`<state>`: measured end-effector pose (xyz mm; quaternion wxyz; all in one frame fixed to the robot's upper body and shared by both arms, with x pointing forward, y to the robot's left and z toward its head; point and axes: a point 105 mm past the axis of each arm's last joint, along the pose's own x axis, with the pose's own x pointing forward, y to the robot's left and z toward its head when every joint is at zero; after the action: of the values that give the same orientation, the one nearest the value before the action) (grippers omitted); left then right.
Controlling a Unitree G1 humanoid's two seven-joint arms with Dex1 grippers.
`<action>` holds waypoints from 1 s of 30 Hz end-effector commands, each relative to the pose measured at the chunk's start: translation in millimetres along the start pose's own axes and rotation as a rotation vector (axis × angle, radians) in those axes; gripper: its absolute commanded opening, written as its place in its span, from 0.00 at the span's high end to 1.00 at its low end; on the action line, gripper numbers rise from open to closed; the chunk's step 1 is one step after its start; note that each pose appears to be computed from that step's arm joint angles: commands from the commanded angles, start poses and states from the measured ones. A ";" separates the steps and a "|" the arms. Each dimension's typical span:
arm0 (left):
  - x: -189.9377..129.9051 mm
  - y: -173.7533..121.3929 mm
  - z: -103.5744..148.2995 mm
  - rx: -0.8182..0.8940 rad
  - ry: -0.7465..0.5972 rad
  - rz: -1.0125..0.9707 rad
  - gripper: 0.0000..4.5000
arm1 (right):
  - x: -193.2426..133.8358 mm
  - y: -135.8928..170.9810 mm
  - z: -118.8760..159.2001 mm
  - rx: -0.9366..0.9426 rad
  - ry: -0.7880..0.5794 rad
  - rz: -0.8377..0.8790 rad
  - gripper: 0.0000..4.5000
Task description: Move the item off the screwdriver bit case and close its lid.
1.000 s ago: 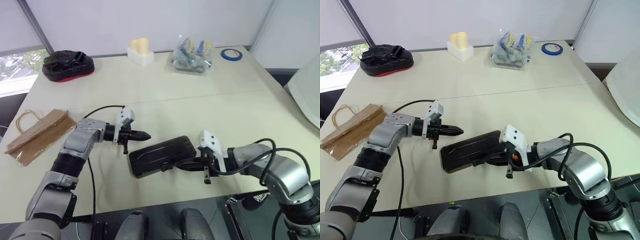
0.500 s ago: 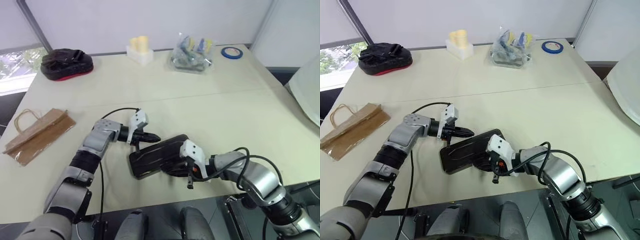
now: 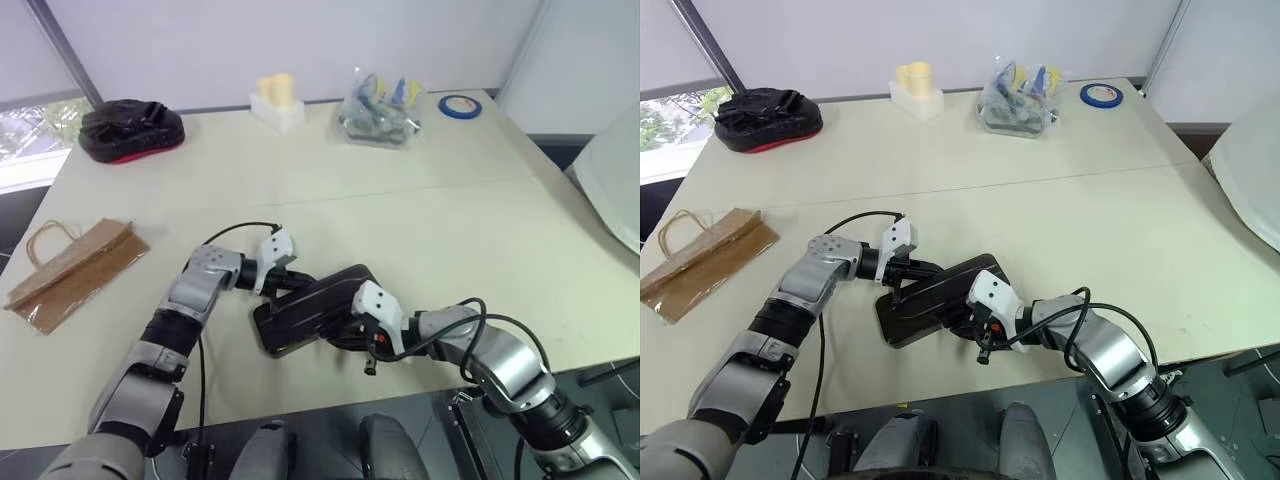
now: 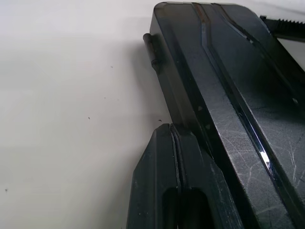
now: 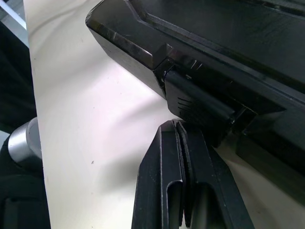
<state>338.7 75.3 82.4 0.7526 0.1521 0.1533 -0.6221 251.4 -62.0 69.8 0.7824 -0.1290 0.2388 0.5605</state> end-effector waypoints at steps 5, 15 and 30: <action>29.7 -35.1 -15.5 -0.021 0.022 -0.161 1.00 | -3.9 -38.7 20.1 -0.084 -0.035 -0.243 0.99; 35.5 -37.3 -7.6 -0.025 -0.004 -0.166 1.00 | 4.3 -47.4 15.6 0.083 -0.028 -0.245 0.99; 40.8 -50.0 -14.0 -0.055 -0.014 -0.188 1.00 | 15.2 -64.0 18.4 0.161 0.028 -0.260 0.99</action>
<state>344.5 95.1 74.9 0.7899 0.1545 0.1676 -0.5693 274.3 -47.2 61.6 0.7824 -0.0517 0.3138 0.5355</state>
